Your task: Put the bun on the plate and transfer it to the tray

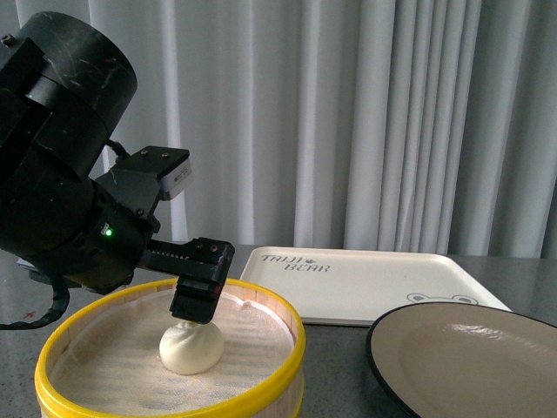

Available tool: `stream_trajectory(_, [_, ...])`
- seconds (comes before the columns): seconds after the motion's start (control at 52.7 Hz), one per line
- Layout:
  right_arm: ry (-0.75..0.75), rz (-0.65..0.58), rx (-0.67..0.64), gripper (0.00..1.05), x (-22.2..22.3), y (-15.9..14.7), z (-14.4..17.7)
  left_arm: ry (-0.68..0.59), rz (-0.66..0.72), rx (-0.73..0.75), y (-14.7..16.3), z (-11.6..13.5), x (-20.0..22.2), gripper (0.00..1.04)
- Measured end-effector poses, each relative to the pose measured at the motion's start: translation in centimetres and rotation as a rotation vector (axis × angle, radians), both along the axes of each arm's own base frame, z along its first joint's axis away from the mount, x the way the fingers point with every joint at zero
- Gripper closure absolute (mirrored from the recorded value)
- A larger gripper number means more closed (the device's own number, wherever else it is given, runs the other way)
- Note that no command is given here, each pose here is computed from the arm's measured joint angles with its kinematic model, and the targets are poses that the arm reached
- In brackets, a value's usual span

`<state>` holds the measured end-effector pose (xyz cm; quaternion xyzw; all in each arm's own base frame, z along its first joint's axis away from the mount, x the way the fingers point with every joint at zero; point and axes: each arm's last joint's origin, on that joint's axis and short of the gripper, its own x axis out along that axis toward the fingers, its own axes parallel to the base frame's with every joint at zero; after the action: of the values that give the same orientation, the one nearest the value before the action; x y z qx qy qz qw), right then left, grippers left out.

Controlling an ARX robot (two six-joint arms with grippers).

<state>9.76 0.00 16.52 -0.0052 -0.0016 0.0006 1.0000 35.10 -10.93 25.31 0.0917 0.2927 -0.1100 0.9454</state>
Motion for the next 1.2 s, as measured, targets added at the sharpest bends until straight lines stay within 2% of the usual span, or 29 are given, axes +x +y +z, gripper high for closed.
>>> stream_trajectory(0.247, [0.0,0.0,0.0,0.09,0.0,0.0,0.0,0.093,0.034,0.003,0.0,-1.5,0.8,0.07])
stream_trajectory(1.082, [0.0,0.0,0.0,0.09,0.0,0.0,0.0,0.111,0.011,-0.041,-1.1,-1.8,1.0,0.07])
stream_trajectory(1.196, [0.0,0.0,0.0,0.09,0.0,0.0,0.0,0.115,0.006,-0.045,-1.2,-1.9,0.9,0.21])
